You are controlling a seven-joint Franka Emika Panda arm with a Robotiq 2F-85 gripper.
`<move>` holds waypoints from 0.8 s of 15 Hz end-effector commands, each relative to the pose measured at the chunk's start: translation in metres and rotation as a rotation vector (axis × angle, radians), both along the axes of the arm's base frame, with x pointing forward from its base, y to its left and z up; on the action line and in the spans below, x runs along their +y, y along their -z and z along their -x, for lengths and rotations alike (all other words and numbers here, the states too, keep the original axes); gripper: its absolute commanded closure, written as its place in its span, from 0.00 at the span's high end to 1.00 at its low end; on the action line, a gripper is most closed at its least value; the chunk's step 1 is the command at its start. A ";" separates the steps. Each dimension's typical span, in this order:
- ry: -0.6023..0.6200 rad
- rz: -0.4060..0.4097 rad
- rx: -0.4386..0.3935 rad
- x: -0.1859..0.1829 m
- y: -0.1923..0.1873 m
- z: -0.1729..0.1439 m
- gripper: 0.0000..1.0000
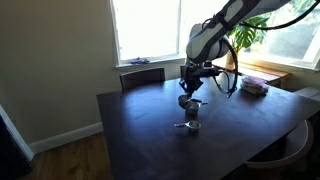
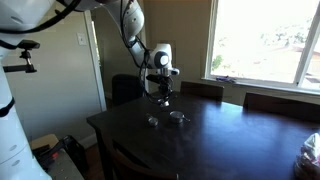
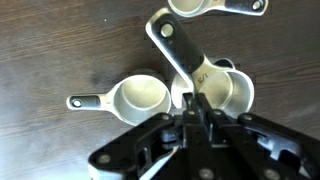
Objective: Remove the three small pots from the big pot, then remove the other smaller pots from the small pot, and finally remove the smallest mini pot from the smallest pot
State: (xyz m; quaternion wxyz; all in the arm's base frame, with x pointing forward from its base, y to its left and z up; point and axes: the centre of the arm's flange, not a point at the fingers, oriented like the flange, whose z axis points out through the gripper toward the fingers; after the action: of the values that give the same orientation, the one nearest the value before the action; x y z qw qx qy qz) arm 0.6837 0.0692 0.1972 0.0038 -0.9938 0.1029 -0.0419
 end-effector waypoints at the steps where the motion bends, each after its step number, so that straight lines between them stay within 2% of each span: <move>1: -0.043 -0.042 -0.013 0.019 0.005 0.019 0.05; 7: -0.085 -0.060 -0.025 0.036 0.030 0.019 0.05; 12: -0.086 -0.070 0.007 0.034 0.054 0.016 0.05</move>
State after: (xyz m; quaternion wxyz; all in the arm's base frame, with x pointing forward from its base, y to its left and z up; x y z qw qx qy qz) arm 0.6682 0.1047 0.1485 0.0277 -0.9969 0.0651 -0.0336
